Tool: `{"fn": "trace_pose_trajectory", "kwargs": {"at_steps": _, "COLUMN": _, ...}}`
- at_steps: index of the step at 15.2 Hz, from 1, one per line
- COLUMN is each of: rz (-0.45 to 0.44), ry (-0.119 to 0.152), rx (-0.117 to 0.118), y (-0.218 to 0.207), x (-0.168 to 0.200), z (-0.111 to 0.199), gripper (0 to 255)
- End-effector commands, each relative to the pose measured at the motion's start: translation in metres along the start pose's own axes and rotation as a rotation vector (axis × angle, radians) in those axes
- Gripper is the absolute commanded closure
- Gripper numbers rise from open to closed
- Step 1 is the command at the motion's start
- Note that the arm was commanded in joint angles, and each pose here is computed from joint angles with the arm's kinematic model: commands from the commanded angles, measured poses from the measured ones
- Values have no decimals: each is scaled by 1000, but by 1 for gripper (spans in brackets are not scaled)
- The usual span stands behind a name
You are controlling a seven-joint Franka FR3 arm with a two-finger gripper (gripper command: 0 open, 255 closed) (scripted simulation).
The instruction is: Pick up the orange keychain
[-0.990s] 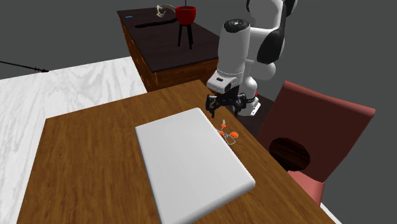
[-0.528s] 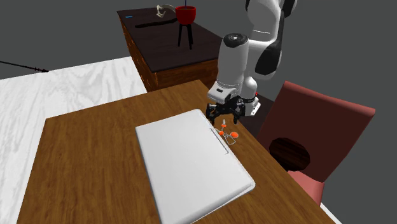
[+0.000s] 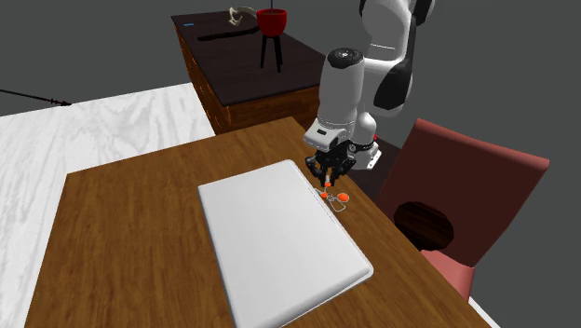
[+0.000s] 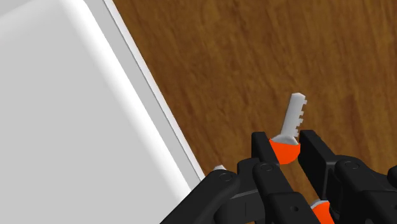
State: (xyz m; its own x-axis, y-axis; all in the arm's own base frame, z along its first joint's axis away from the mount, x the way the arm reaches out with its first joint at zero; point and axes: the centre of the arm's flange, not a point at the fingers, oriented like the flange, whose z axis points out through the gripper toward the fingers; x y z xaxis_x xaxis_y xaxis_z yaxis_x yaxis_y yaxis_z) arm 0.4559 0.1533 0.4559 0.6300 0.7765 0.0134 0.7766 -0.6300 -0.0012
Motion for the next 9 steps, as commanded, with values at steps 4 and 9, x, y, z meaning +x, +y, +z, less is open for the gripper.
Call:
{"fn": "trace_pose_trajectory", "kwargs": {"at_steps": 4, "rz": 2, "ry": -9, "rx": 6, "y": 1, "x": -2, "z": 8, "gripper": 255}}
{"fn": "trace_pose_trajectory", "kwargs": {"at_steps": 9, "rz": 2, "ry": -9, "rx": 6, "y": 1, "x": -1, "z": -18, "gripper": 255}}
